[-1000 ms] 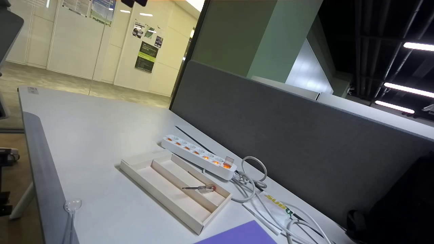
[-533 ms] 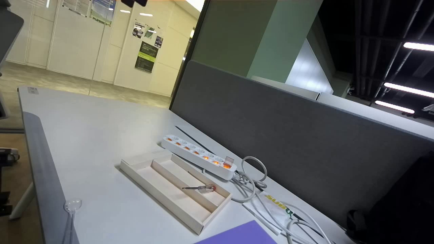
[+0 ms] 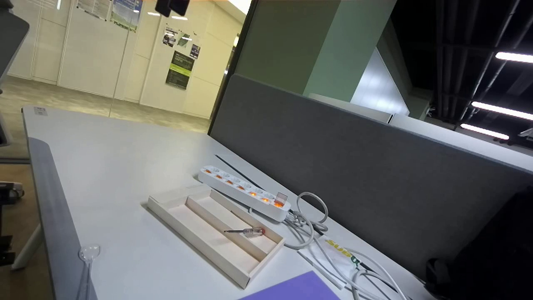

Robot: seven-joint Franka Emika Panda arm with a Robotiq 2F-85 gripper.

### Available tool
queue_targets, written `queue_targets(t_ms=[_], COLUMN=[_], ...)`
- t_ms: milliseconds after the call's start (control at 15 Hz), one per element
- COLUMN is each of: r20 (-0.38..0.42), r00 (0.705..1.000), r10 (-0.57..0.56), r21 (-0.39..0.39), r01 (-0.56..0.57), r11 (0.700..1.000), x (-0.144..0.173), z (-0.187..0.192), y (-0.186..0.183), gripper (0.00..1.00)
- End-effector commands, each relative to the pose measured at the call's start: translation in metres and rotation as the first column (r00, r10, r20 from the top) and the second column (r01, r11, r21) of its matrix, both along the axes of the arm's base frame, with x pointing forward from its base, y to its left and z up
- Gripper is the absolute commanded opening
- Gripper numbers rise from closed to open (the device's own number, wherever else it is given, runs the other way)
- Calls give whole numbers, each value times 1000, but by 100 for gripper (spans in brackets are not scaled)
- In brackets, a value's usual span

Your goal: Remove the screwdriver from the tray.

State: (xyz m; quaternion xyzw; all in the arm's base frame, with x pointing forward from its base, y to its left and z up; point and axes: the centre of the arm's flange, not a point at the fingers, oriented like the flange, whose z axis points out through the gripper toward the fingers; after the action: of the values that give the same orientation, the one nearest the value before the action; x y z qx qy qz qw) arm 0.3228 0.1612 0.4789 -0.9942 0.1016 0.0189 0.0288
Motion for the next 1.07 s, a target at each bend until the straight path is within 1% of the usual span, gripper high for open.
queue_targets(t_ms=[0,200,400,667,867,1000], r20=[8,48,71,85,77,81], r00=[995,987,985,989,994,995], r10=[-104,-152,-156,-118,-81,-66], r21=[-43,-95,-122,-153,-173,-164], r01=[104,156,164,130,93,78], r11=[994,983,979,980,981,983], x=[25,43,61,82,93,100], z=[-41,-75,-100,-123,-139,-147], y=[-28,-50,-60,-56,-57,-60], gripper=[100,100,100,100,100,100])
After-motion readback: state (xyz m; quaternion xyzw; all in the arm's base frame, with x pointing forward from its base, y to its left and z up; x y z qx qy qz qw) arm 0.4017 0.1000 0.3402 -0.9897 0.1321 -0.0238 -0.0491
